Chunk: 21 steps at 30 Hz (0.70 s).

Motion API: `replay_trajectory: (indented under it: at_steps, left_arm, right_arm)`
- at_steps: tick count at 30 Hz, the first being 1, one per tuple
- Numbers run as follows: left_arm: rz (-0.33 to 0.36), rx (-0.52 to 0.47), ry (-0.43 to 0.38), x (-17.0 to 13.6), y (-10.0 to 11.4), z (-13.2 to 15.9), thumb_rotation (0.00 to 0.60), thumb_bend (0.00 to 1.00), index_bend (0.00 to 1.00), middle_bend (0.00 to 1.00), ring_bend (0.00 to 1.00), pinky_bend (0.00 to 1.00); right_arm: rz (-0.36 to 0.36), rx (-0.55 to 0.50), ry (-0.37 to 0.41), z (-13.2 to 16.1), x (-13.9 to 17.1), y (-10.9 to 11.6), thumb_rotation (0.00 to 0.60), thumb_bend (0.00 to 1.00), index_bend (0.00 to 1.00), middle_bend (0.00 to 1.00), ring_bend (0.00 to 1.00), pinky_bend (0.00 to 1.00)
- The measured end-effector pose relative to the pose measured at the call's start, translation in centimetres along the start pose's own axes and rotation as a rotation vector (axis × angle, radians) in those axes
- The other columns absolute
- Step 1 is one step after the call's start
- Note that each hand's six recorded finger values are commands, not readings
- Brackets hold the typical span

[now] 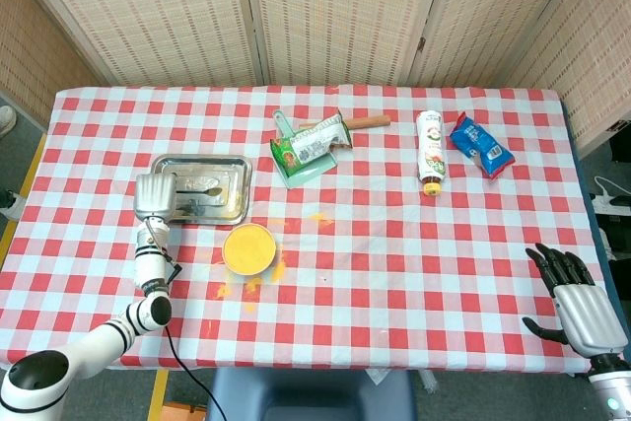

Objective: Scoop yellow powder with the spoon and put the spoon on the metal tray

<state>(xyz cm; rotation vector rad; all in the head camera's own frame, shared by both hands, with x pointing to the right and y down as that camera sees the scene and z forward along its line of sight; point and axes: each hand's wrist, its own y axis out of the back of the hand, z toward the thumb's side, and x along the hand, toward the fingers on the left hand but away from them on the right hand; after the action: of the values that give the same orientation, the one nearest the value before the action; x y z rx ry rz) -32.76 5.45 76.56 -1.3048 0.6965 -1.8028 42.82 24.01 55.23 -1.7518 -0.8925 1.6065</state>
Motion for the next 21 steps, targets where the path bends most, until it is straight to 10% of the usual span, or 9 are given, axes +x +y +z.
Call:
replay_trajectory:
  at_steps: [10, 21]
  left_arm:
    - [-0.011, -0.047, -0.016, -0.3, 0.0, 0.0, 0.600, 0.40, 0.20, 1.00, 1.00, 1.00]
    - [0.064, -0.178, -0.114, -3.7, 2.7, 0.5, 0.600, 0.40, 0.19, 0.95, 0.91, 0.93]
  right_arm:
    - [-0.009, -0.003, 0.008, 0.2, 0.1, 0.1, 0.600, 0.11, 0.00, 0.00, 0.00, 0.00]
    - [-0.020, -0.012, 0.033, 0.5, 0.6, 0.5, 0.600, 0.11, 0.00, 0.00, 0.00, 0.00]
